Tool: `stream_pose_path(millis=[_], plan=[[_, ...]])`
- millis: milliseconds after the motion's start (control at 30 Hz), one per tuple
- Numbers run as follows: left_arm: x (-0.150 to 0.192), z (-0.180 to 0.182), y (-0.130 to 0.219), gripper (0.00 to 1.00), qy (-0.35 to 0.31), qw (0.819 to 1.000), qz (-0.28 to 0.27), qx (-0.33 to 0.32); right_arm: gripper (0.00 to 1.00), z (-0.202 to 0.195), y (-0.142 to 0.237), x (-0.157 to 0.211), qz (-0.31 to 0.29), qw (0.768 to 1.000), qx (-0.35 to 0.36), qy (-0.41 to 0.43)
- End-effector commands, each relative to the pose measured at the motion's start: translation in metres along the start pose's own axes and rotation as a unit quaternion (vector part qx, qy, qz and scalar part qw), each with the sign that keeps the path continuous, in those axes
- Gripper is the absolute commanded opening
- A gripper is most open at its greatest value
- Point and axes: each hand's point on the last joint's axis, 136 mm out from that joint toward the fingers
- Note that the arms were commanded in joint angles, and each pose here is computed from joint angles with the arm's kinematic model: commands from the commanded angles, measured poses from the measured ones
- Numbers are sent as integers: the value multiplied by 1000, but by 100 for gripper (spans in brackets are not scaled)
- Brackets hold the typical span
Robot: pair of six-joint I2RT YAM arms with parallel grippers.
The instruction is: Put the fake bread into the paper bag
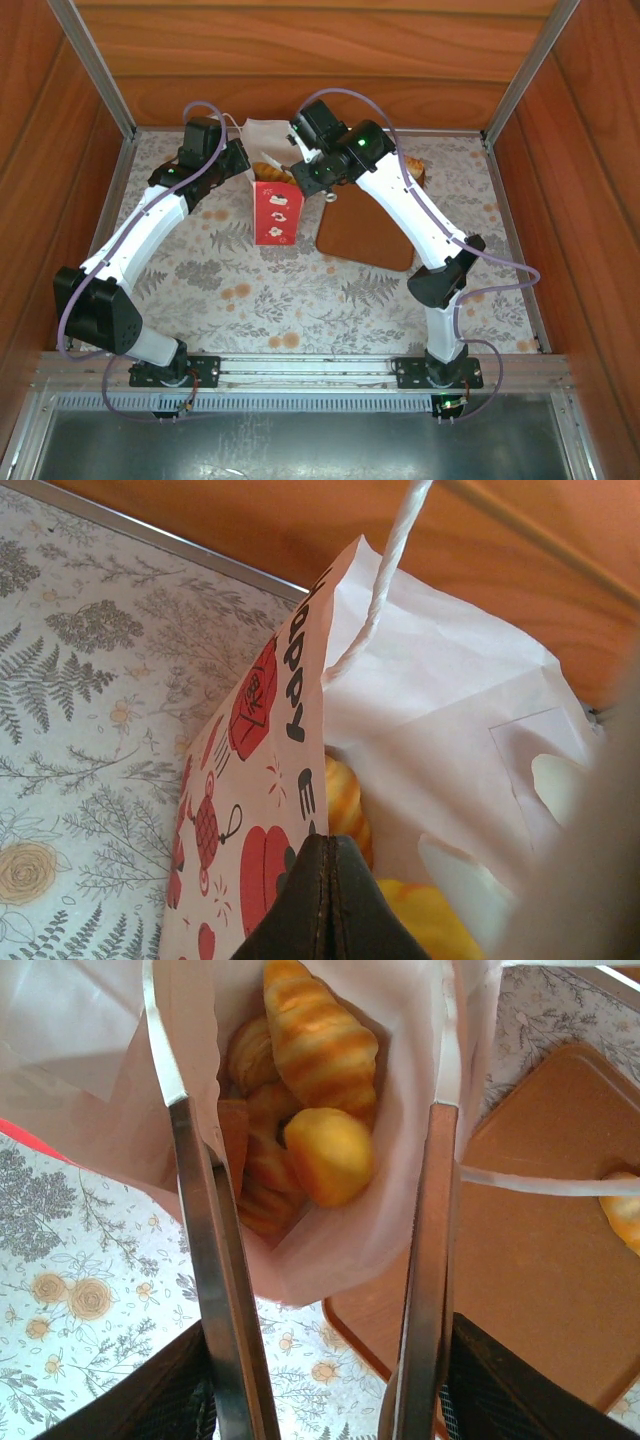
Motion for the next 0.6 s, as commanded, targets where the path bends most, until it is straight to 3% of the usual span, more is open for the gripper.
stream_pose_path(millis=[0, 467, 567], plan=[[-5, -8, 1, 0, -12, 1000, -1, 9, 58, -4, 15, -9, -24, 1000, -6, -10], [-7, -14, -1, 0, -7, 1000, 2, 18, 54, -16, 70, -23, -93, 995, -31, -32], [-8, -15, 0, 7, -5, 1000, 3, 22, 55, -20, 89, -26, -119, 992, -36, -35]])
Point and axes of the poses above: each hand's point on the last joint's axis, 136 mm out from that joint toward the fingers, its own y axis back along the fingers, its own z axis along the line the jaws close on, x = y × z, and after that the axes turned 1 degree about -y, right-handed
